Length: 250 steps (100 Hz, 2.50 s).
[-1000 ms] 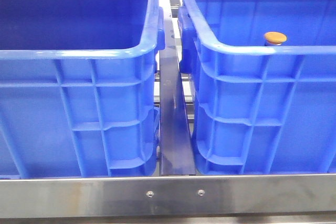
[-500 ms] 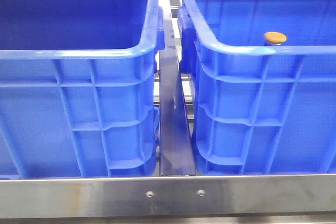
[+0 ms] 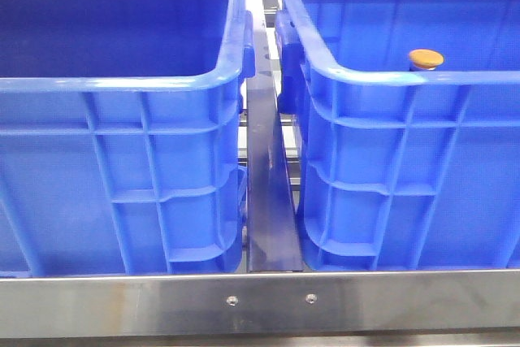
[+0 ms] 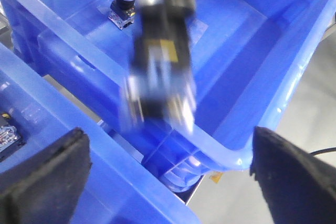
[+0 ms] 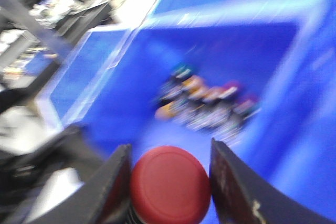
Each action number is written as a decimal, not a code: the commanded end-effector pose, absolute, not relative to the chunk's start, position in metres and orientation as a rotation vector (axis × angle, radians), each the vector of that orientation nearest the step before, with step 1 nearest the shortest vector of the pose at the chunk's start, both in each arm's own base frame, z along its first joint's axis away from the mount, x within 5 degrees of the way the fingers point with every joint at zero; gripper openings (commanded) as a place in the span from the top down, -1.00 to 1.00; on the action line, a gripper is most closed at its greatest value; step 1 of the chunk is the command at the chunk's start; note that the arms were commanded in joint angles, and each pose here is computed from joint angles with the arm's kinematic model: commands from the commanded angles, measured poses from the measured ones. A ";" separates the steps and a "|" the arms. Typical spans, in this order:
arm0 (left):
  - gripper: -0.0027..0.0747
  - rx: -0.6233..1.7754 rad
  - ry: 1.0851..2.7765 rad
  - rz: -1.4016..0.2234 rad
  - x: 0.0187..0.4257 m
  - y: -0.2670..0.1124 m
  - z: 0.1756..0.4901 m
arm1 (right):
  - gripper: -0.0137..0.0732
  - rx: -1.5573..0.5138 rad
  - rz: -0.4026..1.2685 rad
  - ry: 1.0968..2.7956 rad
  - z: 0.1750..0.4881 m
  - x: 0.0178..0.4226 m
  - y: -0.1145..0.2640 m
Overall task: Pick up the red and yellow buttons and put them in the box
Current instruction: 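Lower the red button beside the yellow one and open the right gripper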
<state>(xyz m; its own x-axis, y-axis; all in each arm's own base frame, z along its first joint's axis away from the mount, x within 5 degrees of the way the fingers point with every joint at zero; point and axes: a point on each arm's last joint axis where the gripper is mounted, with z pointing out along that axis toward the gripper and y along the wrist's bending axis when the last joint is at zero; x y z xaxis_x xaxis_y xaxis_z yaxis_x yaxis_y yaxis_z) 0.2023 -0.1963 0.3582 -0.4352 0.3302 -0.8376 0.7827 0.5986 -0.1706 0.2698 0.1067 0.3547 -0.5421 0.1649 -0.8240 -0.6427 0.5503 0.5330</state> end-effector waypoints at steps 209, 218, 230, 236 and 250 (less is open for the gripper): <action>-0.64 0.798 1.947 -0.772 0.199 -0.192 0.380 | -0.47 -0.169 -0.223 2.008 0.271 0.390 -0.025; -0.64 0.790 1.939 -0.770 0.199 -0.192 0.381 | -0.47 -0.162 -0.229 1.983 0.282 0.381 -0.025; -0.64 0.766 1.894 -0.753 0.198 -0.188 0.388 | -0.47 -0.135 -0.245 1.941 0.300 0.358 -0.025; -0.63 0.768 1.852 -0.701 0.198 -0.184 0.393 | -0.47 -0.130 -0.243 1.919 0.309 0.342 -0.024; -0.49 0.671 1.823 -0.652 0.203 -0.169 0.402 | -0.46 -0.155 -0.183 1.857 0.331 0.302 -0.016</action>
<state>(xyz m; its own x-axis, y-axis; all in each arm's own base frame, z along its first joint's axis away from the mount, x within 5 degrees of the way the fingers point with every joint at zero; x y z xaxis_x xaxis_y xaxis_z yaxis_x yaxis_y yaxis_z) 0.2023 -0.1826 0.3756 -0.3755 0.2614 -0.8892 0.7519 0.6468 -0.1274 0.3283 -0.0177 0.2963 -0.3872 -0.1964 -0.9008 -0.0211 0.9787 -0.2044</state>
